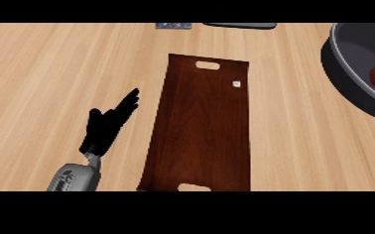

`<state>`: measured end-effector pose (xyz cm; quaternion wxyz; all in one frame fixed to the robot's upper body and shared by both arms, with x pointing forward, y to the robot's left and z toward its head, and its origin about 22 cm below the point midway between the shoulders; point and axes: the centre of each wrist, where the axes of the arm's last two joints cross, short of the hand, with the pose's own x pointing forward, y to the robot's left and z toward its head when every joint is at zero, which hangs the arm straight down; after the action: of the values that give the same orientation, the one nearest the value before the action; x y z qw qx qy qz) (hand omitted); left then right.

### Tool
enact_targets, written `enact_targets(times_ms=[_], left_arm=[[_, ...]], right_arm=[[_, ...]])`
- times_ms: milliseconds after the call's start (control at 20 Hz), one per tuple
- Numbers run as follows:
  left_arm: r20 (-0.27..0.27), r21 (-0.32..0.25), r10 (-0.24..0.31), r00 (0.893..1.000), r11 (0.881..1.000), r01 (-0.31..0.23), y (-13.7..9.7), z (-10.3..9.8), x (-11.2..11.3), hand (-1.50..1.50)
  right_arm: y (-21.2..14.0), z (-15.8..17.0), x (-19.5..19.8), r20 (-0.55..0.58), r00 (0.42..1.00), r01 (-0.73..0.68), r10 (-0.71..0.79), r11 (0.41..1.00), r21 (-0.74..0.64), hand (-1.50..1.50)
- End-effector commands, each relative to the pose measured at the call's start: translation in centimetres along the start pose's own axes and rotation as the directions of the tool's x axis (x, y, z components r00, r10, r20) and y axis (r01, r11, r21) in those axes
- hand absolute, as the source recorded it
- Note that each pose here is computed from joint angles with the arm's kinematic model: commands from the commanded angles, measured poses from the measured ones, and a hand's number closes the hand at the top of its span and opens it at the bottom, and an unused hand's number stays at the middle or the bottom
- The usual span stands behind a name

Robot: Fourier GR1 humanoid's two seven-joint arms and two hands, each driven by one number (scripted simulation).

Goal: Pick the bell pepper from the tray and place it in the pot

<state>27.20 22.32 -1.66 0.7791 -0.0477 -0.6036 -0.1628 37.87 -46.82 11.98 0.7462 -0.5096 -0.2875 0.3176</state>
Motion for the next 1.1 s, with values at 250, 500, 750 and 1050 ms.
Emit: enact_targets(times_ms=[250, 500, 750, 1050], left_arm=[[0.005, 0.013, 0.004, 1.0, 1.0, -0.004, 0.2, 0.1, 0.1, 0.0], [0.004, 0.039, 0.02, 1.0, 0.999, -0.02, 1.0, 0.2, 0.2, 0.0], [-0.023, 0.031, 0.032, 0.999, 0.999, -0.031, -0.1, 0.3, -0.9, 0.0], [-0.019, 0.037, 0.033, 0.999, 0.999, -0.032, 1.6, 1.0, -0.2, 0.0]], right_arm=[[1.6, 0.1, 4.1, 0.121, 0.952, 0.282, -0.28, 0.959, -0.001, -1.5], [-2.1, 0.6, 5.2, 0.3, 0.759, 0.634, -0.577, 0.761, -0.141, -1.5], [-3.7, 0.5, 3.1, 0.323, 0.602, 0.798, -0.73, 0.531, -0.286, -1.5], [-3.9, 0.4, -3.1, 0.402, 0.457, 0.871, -0.793, 0.308, -0.382, -1.5]])
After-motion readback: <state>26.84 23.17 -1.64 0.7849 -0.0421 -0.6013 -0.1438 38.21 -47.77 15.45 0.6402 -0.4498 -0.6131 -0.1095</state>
